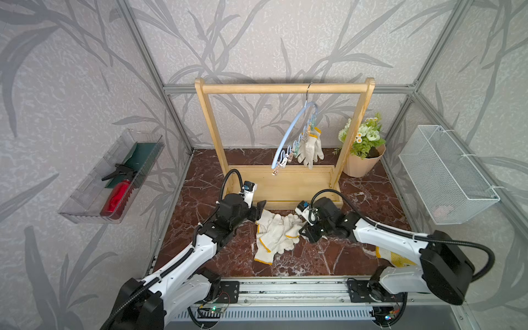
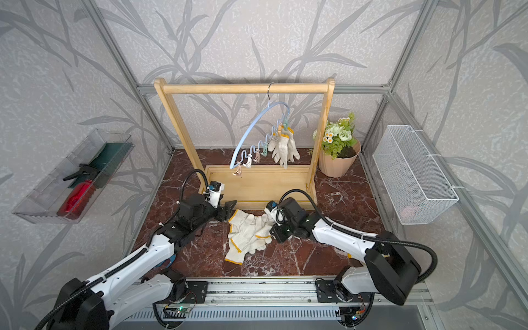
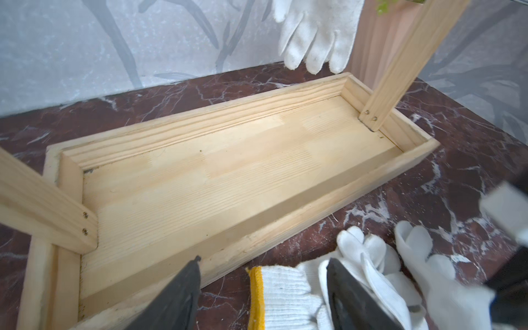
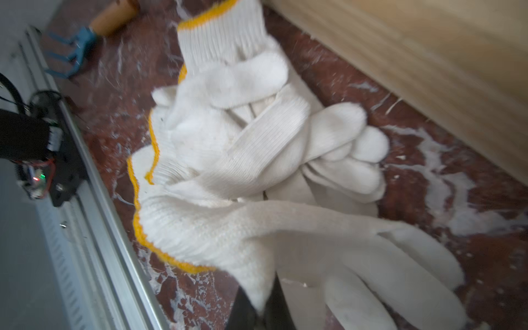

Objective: Clip the gloves onto a hanger to dry
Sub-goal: Pick up the glove from the center of the board.

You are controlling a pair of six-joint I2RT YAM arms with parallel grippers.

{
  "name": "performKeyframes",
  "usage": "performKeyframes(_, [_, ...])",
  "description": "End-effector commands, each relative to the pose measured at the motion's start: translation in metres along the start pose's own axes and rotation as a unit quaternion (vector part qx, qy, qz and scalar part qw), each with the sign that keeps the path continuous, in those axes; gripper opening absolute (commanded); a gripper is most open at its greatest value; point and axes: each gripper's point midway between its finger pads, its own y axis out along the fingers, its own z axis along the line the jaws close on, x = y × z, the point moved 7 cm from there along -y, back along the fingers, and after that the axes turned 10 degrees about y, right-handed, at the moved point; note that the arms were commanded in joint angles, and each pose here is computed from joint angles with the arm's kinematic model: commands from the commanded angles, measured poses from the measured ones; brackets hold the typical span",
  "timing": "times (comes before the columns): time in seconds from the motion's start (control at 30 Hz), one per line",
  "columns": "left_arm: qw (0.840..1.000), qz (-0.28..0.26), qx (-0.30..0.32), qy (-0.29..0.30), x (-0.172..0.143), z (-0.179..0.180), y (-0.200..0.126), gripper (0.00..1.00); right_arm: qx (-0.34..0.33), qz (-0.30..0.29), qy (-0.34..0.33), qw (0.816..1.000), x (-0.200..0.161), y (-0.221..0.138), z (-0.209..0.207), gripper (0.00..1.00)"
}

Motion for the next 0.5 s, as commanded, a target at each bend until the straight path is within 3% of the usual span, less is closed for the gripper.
performKeyframes(0.0, [0.997,-0.043,-0.027,0.059,0.009,-0.014,-0.009,0.68,0.089,-0.012,0.038,0.995,0.006,-0.027,0.012,0.0])
performKeyframes(0.23, [0.985,-0.12,-0.074,0.101,0.021,-0.036,-0.033,0.59,0.173,-0.033,0.093,0.98,0.036,-0.063,0.012,0.0])
performKeyframes(0.47, [0.971,-0.126,-0.123,0.16,0.036,-0.065,-0.035,0.51,0.278,-0.006,0.091,0.956,0.053,-0.069,0.029,0.0])
